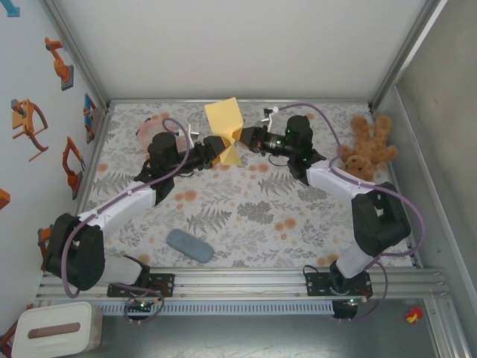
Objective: Fold a paper plane with a square sheet of paper (pick it up from the middle)
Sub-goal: Turn over the paper at the center of the table.
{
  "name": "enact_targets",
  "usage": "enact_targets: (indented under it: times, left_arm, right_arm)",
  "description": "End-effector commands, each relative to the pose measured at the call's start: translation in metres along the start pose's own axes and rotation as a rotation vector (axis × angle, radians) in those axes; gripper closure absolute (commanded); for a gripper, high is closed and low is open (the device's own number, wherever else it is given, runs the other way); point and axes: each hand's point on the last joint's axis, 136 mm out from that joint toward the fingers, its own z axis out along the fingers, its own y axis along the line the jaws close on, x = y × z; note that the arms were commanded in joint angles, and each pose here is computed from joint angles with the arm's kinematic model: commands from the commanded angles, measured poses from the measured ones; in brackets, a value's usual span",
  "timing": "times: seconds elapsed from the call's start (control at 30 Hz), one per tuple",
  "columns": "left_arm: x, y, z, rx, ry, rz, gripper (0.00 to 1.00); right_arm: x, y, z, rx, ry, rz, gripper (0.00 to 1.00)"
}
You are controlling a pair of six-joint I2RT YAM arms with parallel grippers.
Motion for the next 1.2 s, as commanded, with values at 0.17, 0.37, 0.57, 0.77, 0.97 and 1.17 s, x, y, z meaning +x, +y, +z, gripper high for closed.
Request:
enact_targets:
  times: [0.17, 0.37, 0.57, 0.77, 0.97, 1.17]
  left_arm:
    - [-0.005, -0.015, 0.002, 0.056, 0.014, 0.046, 0.52]
    - [-0.006, -0.008, 0.003, 0.039, 0.018, 0.035, 0.63]
    - [-0.007, -0.006, 0.002, 0.034, 0.015, 0.034, 0.75]
    - [-0.008, -0.001, -0.001, 0.015, 0.011, 0.035, 0.84]
    - [-0.008, 0.013, -0.006, -0.048, 0.011, 0.040, 0.87]
    - [0.000, 0.050, -0.023, -0.324, 0.054, 0.105, 0.89]
  right_arm:
    - [-0.005, -0.002, -0.001, -0.019, 0.002, 0.015, 0.98]
    - [-0.004, -0.008, -0.001, -0.001, 0.006, 0.030, 0.96]
    - [-0.004, -0.013, -0.001, 0.022, 0.006, 0.038, 0.91]
    - [-0.007, -0.034, -0.014, 0.141, -0.027, 0.042, 0.74]
    - [-0.015, -0.055, -0.048, 0.336, -0.093, -0.011, 0.56]
    - [-0.021, -0.067, -0.089, 0.570, -0.145, -0.110, 0.55]
